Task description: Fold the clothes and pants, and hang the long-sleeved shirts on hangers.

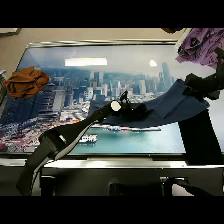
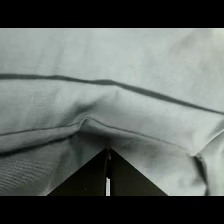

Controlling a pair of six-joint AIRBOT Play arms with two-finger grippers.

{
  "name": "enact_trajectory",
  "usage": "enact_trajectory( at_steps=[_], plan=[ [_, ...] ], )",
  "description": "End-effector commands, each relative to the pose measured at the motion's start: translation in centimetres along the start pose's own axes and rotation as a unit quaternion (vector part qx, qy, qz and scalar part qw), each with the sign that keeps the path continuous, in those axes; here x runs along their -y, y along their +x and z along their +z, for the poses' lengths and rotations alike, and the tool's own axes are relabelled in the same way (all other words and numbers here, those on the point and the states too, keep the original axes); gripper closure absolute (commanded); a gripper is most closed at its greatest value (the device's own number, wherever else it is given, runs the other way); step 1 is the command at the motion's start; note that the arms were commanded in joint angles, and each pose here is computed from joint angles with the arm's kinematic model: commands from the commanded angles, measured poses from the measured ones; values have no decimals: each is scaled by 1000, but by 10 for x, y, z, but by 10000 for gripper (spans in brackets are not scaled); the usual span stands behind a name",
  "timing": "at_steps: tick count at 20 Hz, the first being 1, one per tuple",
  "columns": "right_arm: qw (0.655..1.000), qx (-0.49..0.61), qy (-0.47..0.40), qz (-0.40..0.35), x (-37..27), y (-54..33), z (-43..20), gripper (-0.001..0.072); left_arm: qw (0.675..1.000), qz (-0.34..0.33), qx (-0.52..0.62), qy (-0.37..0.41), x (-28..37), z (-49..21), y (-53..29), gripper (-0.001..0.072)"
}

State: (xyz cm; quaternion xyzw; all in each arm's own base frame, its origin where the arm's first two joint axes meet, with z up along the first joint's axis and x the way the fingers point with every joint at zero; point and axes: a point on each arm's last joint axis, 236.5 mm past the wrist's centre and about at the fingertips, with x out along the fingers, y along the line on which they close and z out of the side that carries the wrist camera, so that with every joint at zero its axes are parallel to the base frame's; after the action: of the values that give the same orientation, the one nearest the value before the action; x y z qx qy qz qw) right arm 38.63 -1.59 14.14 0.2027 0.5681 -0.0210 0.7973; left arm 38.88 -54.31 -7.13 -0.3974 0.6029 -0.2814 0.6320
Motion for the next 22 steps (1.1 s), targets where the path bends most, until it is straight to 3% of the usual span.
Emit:
enact_trajectory(
  at_steps=[1,6,11,17,22],
  plan=[
    [1000,7,2,-6,2,-1,3,684,1000,-1,-15,-3,3,9,-16,696],
    [996,21,44,75,-45,-2,9,685,988,118,27,95,-16,85,-148,696],
    [993,28,27,110,-135,16,-10,685,934,304,143,121,-59,156,-367,694],
    [993,-20,15,116,-233,72,-75,685,908,328,253,66,-77,173,-533,693],
    [989,-46,40,136,-293,132,-114,685,899,339,276,30,-98,172,-578,692]
  ],
)
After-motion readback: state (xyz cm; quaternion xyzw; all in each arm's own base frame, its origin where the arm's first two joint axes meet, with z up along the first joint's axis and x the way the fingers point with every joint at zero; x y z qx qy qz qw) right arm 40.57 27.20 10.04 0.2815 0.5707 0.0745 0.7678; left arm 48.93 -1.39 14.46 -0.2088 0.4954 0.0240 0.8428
